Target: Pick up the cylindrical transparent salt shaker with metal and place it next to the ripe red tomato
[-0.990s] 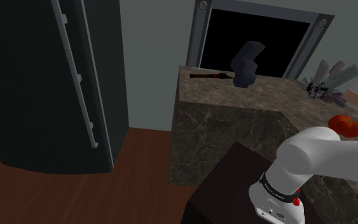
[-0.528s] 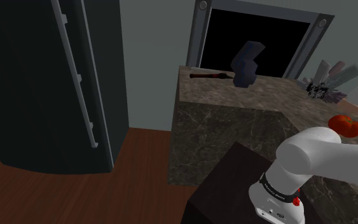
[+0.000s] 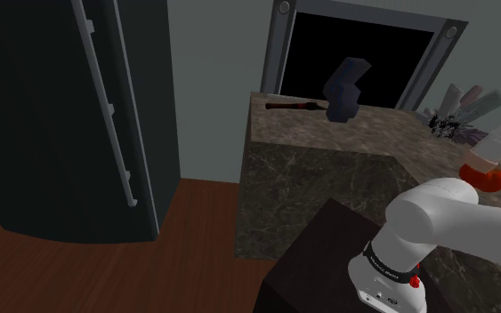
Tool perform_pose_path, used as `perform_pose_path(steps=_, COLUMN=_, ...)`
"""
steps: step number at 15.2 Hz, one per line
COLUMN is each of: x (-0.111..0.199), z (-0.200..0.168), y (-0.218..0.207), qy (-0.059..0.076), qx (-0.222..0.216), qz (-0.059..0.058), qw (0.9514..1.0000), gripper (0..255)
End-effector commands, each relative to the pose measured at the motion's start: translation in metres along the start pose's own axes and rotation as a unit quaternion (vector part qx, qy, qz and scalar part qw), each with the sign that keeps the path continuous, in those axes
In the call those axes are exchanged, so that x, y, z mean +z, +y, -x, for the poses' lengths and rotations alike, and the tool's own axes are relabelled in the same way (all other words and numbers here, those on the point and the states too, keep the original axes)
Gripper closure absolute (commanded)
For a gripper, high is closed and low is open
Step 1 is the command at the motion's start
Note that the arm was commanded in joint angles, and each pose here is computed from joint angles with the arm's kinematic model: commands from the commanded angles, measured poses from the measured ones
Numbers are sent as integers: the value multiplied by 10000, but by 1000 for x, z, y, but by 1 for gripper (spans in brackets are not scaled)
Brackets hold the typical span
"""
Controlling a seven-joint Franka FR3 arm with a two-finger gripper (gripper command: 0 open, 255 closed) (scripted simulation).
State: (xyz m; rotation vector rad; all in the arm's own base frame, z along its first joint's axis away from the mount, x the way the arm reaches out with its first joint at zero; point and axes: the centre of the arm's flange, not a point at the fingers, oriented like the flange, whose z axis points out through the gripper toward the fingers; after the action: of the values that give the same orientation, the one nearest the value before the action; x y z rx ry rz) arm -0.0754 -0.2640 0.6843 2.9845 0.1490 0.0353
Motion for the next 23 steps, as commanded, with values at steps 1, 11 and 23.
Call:
perform_pose_path(steps=1, x=11, z=0, y=-2, qy=0, qx=-1, qz=2, qw=10000, gripper=255)
perform_pose_path(steps=11, x=63, z=1, y=-10, qy=0, qx=-1, qz=2, qw=10000, gripper=255)
perform_pose_path(steps=23, x=126, z=2, y=-20, qy=0, qx=-1, qz=2, qw=10000, gripper=255)
